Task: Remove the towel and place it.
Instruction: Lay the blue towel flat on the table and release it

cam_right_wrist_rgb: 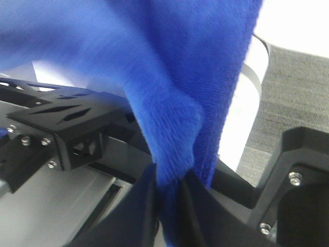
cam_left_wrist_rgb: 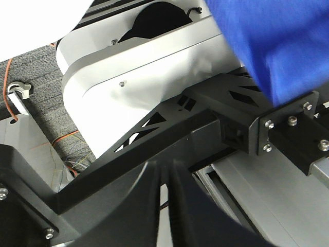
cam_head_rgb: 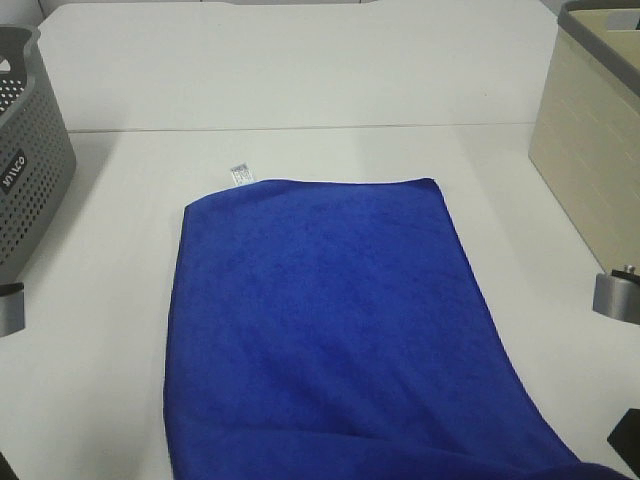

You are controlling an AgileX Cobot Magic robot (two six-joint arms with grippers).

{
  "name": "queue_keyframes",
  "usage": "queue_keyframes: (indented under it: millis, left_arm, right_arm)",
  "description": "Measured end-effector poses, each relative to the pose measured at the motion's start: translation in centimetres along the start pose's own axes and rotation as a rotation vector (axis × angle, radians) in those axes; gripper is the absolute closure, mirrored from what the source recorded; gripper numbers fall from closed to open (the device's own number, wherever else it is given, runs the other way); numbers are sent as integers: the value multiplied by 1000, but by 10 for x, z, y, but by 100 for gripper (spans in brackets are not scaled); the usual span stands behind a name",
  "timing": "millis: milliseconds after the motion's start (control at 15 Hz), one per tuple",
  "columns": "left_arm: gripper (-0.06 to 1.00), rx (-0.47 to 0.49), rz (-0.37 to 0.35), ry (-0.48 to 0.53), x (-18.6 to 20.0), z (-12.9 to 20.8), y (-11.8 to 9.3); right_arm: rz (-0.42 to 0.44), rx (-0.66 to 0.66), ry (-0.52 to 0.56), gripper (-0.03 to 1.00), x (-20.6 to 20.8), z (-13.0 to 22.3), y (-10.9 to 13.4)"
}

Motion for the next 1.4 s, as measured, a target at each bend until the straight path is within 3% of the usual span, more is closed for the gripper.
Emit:
queue_keyframes:
  millis: [267,600,800,867,1000,1267,1400]
  left_arm:
    - [87,-1,-2,1,0,0,0]
    - [86,-2,-7,0,0,0,1]
    - [86,-3,-7,0,0,0,1]
    - [86,-3,-7,0,0,0,1]
    - [85,-4,-9,-1,0,0,2]
    - [74,-4,-10,-1,0,0,2]
    - [67,4,-17,-9,2,-2,2]
  right_arm:
    - [-3,-2,2,80,-1,1,0]
    - [-69,-23,-21,67,0,-4,12]
    - [-79,-94,-7,46,-3,-1,13]
    - [-80,-129,-1,35,-5,0,13]
    - [-80,-137,0,26,-5,1,13]
    - [-77,-132,-12,21,-2,-2,13]
    - [-34,-90,-75,21,17,-18,11]
Point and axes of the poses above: a point on each arm's last joint axis where the gripper is mounted, x pointing back along that axis away from the gripper, y along the wrist's bending axis when the last joint is at zero, z = x × y, the point moved 9 cm from there along -x, pointing out along that axis toward the gripper, and after that the axes turned 14 degrees about x, right-handed, at the moved point
